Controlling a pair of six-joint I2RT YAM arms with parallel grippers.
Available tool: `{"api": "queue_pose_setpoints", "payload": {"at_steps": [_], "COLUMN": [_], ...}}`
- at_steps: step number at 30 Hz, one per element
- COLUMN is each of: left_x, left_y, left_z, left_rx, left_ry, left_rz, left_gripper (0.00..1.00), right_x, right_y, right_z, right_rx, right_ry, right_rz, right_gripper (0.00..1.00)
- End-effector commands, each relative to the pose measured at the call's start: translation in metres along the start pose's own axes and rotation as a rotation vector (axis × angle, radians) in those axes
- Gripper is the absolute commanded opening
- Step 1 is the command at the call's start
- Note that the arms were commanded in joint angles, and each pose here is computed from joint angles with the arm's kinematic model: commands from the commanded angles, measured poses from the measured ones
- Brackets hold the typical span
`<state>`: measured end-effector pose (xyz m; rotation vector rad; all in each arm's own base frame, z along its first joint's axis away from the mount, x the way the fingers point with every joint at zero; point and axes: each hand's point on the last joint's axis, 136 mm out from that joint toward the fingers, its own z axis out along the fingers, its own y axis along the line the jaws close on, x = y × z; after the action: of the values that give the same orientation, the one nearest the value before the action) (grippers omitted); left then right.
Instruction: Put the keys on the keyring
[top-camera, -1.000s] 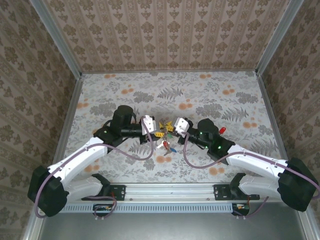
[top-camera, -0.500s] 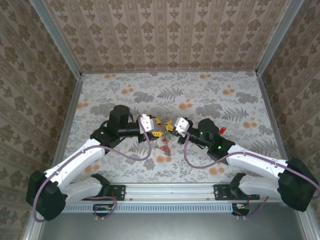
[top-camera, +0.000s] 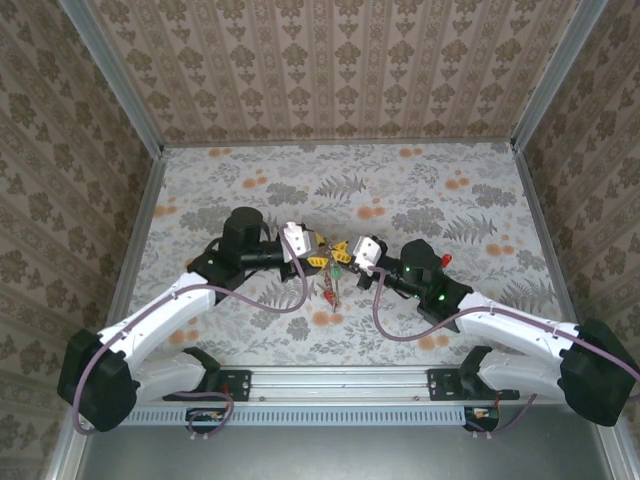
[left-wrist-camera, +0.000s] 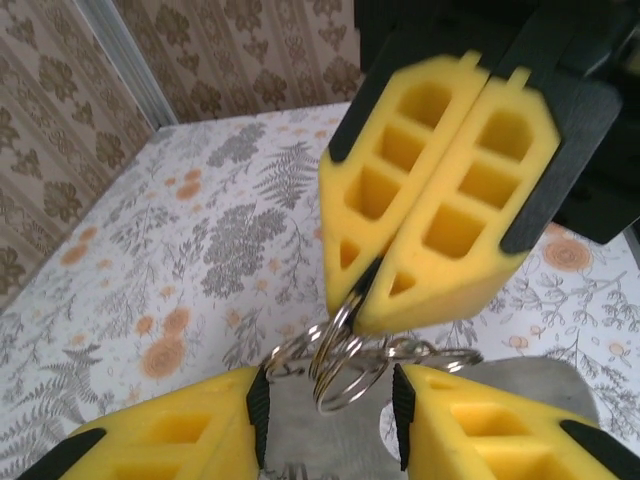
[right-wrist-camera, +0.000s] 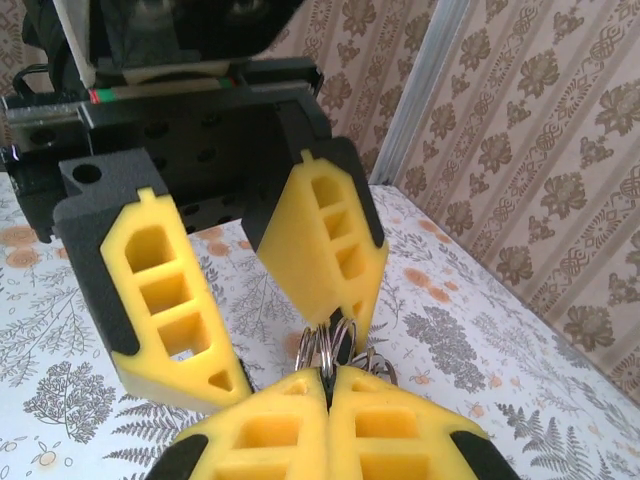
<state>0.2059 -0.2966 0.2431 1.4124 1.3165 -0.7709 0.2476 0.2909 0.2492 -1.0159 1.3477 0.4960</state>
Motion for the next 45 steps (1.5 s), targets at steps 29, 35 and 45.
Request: {"api": "queue_pose_setpoints", "payload": {"at_steps": [29, 35, 45], "left_x": [0.002, 0.008, 0.004], "left_y": [-0.034, -0.029, -0.017], "left_z": [-0.003, -0.007, -0.031], "left_rx": [0.031, -0.026, -0.133], "left_ry": [-0.023, 0.000, -0.011], "left_rz": [0.044, 0.024, 0.047], "left_gripper": [0.35, 0.42, 0.54], "right_x": [-0.018, -0.016, -0.012], "right_y": [-0.026, -0.026, -0.024], "right_z": [-0.001, 0.001, 0.003], "right_rx": [0.130, 0.127, 0.119], "right_ry": [-0.068, -0.063, -0.055], "right_rz": [0.080, 0.087, 0.078], "right_gripper": [0.00, 0.00, 0.00]}}
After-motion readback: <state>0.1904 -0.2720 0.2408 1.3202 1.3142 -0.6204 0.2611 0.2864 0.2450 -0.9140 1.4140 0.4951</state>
